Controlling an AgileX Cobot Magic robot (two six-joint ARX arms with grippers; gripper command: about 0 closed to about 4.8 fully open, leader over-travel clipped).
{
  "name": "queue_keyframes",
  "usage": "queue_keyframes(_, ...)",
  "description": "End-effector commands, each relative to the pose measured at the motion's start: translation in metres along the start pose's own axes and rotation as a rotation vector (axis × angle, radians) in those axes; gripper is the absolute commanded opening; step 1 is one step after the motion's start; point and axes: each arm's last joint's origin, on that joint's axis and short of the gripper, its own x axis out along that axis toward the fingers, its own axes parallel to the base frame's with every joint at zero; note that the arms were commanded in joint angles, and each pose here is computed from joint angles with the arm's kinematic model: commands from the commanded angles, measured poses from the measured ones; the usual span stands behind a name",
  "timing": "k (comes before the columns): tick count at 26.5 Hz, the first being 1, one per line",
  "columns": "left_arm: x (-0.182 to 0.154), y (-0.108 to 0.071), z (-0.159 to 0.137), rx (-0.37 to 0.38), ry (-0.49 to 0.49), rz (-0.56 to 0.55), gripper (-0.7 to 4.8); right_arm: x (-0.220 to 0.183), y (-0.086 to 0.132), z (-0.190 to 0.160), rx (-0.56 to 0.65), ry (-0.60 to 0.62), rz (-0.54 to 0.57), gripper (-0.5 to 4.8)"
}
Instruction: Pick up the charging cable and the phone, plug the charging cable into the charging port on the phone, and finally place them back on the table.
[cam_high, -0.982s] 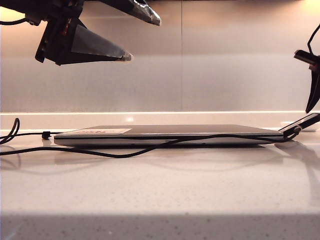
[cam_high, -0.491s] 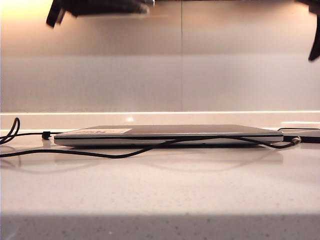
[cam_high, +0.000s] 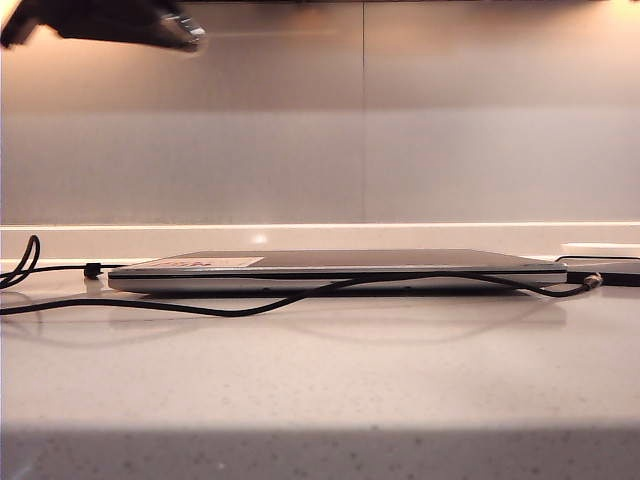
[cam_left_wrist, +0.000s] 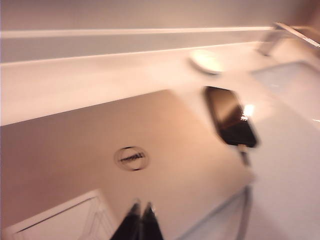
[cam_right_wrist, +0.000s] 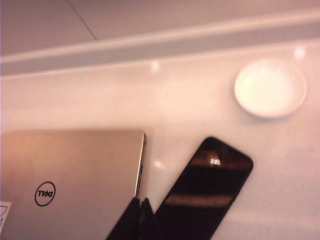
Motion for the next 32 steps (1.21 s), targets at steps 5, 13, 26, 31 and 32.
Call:
queue_keyframes(5,-0.026,0.019,0.008,0.052,-0.041,0.121,-0.06,-0.019,0.002,-0.042,-0.078,-0.214,0.004,-0.08)
queue_keyframes(13,-0.033,0.025,-0.022,0.064,-0.040,0.128,-0.06,-0.026,-0.002,-0.112,-0.083,-0.229,0.008,-0.08)
queue_keyframes(26,-0.030,0.035,-0.069,0.113,-0.100,0.120,-0.06,-0.019,-0.010,-0.176,-0.133,-0.393,0.018,-0.08)
queue_keyframes(31,-0.029,0.037,-0.074,0.113,-0.099,0.120,-0.06,-0.020,-0.010,-0.177,-0.129,-0.385,0.016,-0.08)
queue_keyframes(32,-0.029,0.036,-0.073,0.114,-0.104,0.119,-0.06,-0.020,-0.010,-0.177,-0.130,-0.385,0.016,-0.08)
